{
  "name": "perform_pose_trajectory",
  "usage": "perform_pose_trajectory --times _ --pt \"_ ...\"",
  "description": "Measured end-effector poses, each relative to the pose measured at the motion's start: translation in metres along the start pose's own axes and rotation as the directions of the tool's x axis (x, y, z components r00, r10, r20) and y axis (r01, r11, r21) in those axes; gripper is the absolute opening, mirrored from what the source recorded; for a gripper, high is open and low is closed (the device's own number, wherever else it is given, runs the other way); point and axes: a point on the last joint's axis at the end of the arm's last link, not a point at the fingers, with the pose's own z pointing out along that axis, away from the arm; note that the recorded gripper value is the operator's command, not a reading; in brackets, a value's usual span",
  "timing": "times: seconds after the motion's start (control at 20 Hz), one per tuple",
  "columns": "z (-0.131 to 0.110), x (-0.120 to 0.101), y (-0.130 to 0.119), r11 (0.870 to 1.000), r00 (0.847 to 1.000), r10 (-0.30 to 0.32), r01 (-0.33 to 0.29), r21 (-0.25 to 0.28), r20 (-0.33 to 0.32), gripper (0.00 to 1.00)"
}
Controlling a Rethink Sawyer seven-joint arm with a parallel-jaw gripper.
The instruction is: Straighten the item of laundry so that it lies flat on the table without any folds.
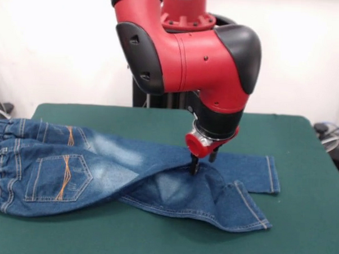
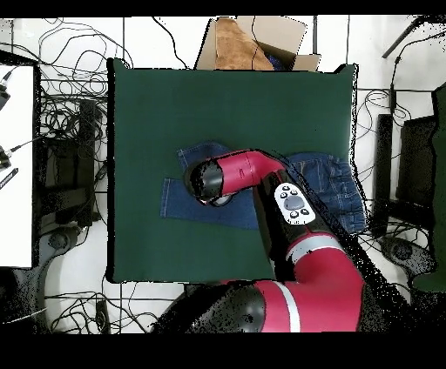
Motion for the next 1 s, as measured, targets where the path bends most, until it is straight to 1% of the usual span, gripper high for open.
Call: perform_pose_trajectory --times 0.15,0.2,1.0 --pt "0.0000 -0.0006 0.0007 1.000 1.000 -0.002 0.002 0.000 0.000 1.00" --pt "0.0000 -0.0008 0.0008 1.000 1.000 -0.002 0.002 0.001 0.000 0.00" --pt "-0.0036 -0.0082 -0.0031 1.000 1.000 -0.004 0.004 0.015 0.008 0.00"
